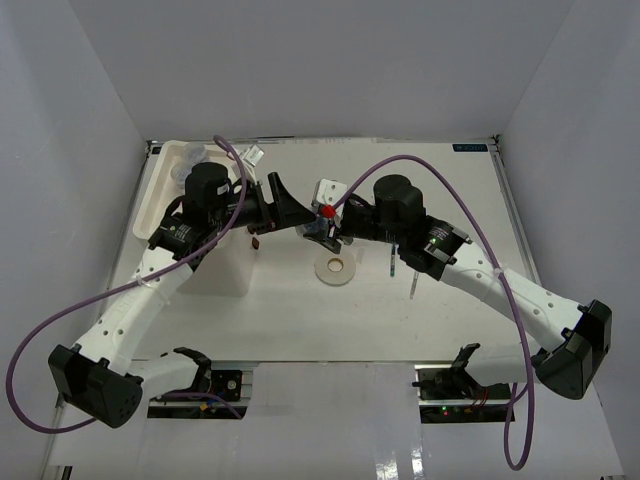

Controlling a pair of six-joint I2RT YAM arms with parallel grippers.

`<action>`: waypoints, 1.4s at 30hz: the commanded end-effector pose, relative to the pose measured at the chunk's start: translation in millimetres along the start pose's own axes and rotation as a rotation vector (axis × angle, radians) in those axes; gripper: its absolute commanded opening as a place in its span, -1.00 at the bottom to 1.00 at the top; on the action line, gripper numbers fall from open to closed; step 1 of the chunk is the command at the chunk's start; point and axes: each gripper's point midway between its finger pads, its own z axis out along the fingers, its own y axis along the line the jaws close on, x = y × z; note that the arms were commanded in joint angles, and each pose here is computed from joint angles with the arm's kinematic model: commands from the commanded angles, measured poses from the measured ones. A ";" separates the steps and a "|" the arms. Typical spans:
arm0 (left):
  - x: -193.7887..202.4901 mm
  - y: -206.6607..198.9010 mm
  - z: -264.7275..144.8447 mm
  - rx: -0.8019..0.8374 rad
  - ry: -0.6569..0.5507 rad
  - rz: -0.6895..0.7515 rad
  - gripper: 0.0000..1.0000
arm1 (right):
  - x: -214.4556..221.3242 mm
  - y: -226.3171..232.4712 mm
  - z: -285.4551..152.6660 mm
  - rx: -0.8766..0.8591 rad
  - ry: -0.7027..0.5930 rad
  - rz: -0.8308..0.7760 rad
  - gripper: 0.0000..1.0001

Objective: Sort the stationery into containers
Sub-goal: Place the stationery in the storage box.

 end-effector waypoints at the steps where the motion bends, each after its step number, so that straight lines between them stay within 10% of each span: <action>1: -5.0 -8.4 0.5 0.019 -0.019 0.006 0.84 | -45.3 -16.3 -10.7 0.058 -0.124 -0.049 -0.22; 9: -4.3 -15.1 5.6 0.043 -0.007 0.000 0.65 | -42.9 -17.0 -10.8 0.067 -0.123 -0.051 -0.21; 16: -3.2 -17.0 4.2 0.049 -0.016 -0.002 0.06 | -39.3 -18.6 -9.4 0.085 -0.127 -0.055 -0.14; 25: -13.8 -18.3 -0.9 0.024 -0.075 0.009 -0.34 | -26.0 -17.5 -17.1 0.119 -0.101 -0.061 0.96; 42: -113.1 42.0 -82.3 -0.393 -0.469 -0.037 -0.33 | 19.2 -0.7 -100.7 0.334 -0.057 0.053 0.80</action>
